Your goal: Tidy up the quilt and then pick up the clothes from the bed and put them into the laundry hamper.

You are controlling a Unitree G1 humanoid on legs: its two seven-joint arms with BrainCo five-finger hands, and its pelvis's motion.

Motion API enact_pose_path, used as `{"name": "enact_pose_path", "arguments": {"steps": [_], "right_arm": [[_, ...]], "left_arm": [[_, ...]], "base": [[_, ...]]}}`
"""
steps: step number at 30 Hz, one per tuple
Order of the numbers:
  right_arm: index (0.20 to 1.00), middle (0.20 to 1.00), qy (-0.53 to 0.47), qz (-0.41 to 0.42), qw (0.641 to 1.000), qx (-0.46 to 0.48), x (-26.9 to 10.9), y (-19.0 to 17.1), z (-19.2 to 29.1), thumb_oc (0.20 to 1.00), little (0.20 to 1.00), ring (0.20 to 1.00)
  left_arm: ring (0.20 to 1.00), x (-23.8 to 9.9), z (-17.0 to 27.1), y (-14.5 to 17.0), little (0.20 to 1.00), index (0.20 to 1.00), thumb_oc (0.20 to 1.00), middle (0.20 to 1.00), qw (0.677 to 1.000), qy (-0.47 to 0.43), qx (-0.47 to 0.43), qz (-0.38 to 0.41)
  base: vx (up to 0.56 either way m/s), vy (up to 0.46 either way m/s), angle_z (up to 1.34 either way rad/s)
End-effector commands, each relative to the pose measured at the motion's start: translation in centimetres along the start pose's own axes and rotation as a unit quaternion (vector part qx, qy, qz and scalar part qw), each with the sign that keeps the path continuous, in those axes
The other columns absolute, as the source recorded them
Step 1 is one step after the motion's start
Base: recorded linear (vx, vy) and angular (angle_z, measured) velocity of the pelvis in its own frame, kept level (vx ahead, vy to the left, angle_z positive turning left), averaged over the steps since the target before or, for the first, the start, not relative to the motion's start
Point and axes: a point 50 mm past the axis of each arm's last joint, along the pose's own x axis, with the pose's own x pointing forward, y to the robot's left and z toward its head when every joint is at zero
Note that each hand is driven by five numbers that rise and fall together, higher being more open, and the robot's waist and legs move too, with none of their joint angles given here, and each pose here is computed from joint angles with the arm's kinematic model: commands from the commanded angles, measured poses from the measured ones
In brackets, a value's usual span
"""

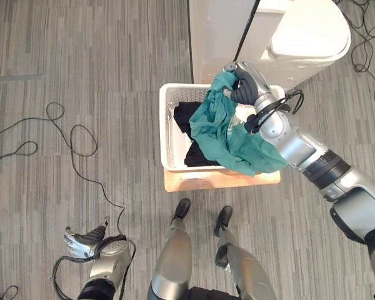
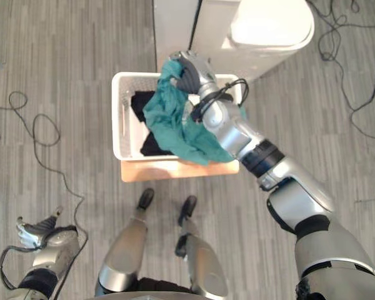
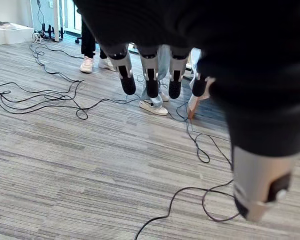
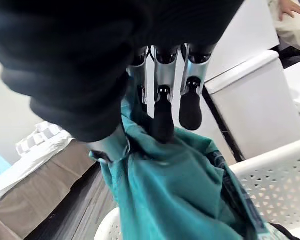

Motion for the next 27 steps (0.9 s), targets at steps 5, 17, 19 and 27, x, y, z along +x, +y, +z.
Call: {"name": "enact_pose_path", "arguments": {"steps": [5,17,19,27], "right_arm": [[1.000,1.000,0.010,0.003,0.999,-0.037,0.8,-0.4,0.8,1.000,1.000,1.000],[1.000,1.000,0.054,-0.162,0.985,-0.010,-0.1,-8.4,-2.7,1.000,1.000,1.000],[1.000,1.000,0.077,-0.204,0.976,0.010,-1.7,-10.1,-4.1,1.000,1.000,1.000],[1.000,1.000,0.254,-0.256,0.930,0.067,-13.6,-7.4,-14.3,1.000,1.000,1.000]], "left_arm": [[1.000,0.1,-0.7,0.9,1.000,1.000,1.000,1.000,1.000,-0.018,0.004,-0.005],[1.000,0.4,-1.2,1.1,1.000,1.000,1.000,1.000,1.000,-0.007,-0.004,-0.007],[1.000,0.6,-2.1,2.0,1.000,1.000,1.000,1.000,1.000,0.009,0.000,0.003],[1.000,-0.2,-9.4,4.0,1.000,1.000,1.000,1.000,0.990,0.141,0.002,0.032]], "base": [[-0.02,0.041,-0.04],[-0.03,0.026,-0.01],[0.02,0.059,-0.09],[0.04,0.064,-0.27]]}}
